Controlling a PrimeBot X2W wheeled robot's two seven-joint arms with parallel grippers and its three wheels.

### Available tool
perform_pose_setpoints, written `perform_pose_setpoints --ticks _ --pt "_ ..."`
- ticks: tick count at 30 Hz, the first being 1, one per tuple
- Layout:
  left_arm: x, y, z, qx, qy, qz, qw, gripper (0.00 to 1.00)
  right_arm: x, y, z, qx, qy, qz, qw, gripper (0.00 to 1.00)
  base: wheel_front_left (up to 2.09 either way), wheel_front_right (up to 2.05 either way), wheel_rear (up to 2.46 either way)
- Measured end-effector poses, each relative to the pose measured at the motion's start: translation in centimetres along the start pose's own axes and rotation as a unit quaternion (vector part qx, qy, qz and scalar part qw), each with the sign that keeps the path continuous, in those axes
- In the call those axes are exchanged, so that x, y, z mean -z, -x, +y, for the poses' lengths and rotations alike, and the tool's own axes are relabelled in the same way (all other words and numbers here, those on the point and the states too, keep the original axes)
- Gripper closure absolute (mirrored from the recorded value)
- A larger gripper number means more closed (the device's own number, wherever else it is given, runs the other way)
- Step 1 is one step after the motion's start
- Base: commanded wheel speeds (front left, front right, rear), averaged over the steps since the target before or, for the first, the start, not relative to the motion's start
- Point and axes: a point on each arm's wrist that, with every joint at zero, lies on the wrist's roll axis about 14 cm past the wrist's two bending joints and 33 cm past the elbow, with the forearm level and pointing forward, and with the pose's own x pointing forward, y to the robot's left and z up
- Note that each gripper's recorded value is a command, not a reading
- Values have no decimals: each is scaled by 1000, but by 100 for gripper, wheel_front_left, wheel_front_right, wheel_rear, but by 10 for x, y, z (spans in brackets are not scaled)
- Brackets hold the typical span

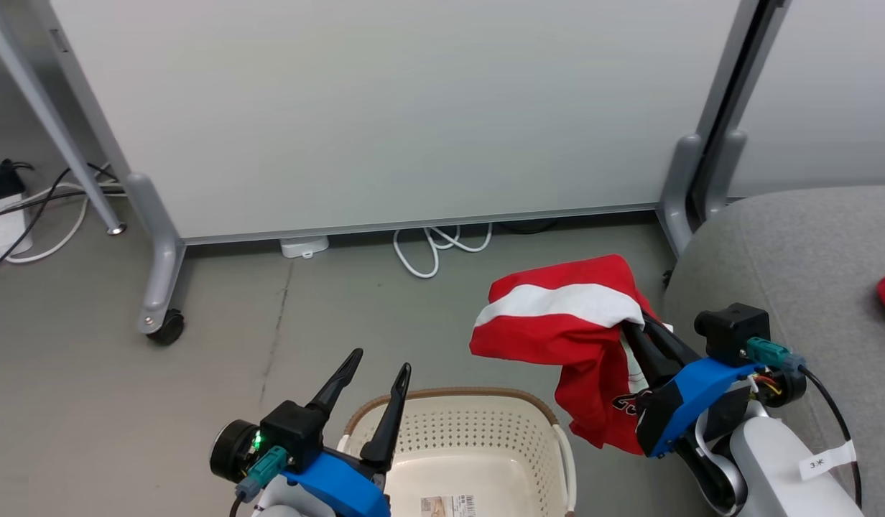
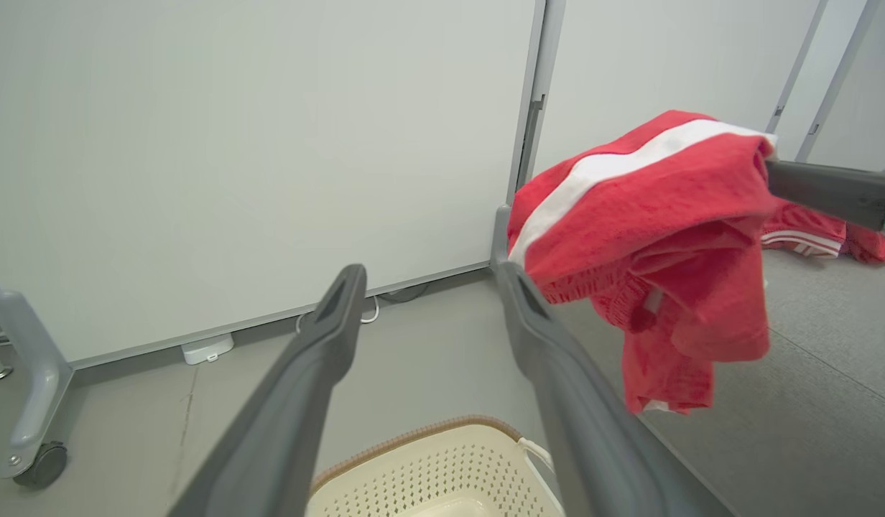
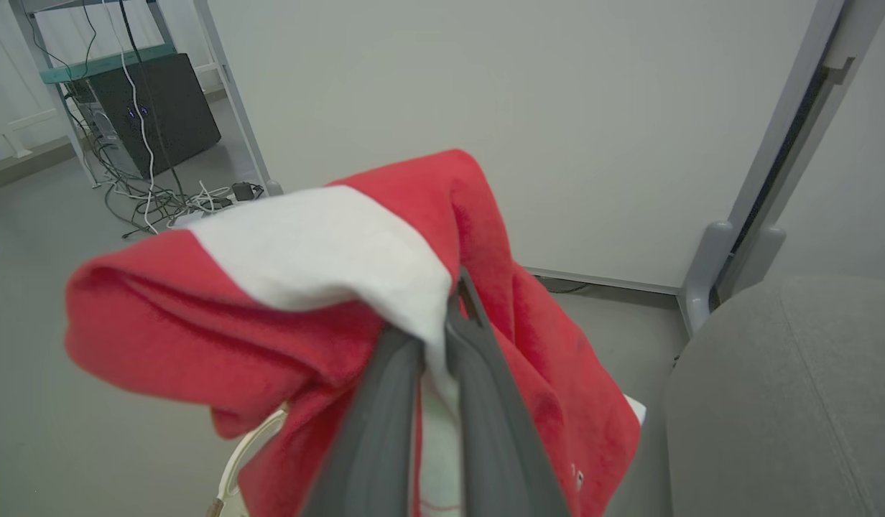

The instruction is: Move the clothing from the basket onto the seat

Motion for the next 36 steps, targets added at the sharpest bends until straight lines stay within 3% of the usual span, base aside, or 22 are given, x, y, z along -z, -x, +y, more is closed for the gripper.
perform_pose_setpoints --ticks 16,36 --pt "9 -38 -58 104 2 17 994 0 7 54 -60 99 -10 3 995 100 0 0 0" --pt "26 -69 -144 241 5 42 970 0 14 145 -125 239 -25 -1 971 100 0 0 0"
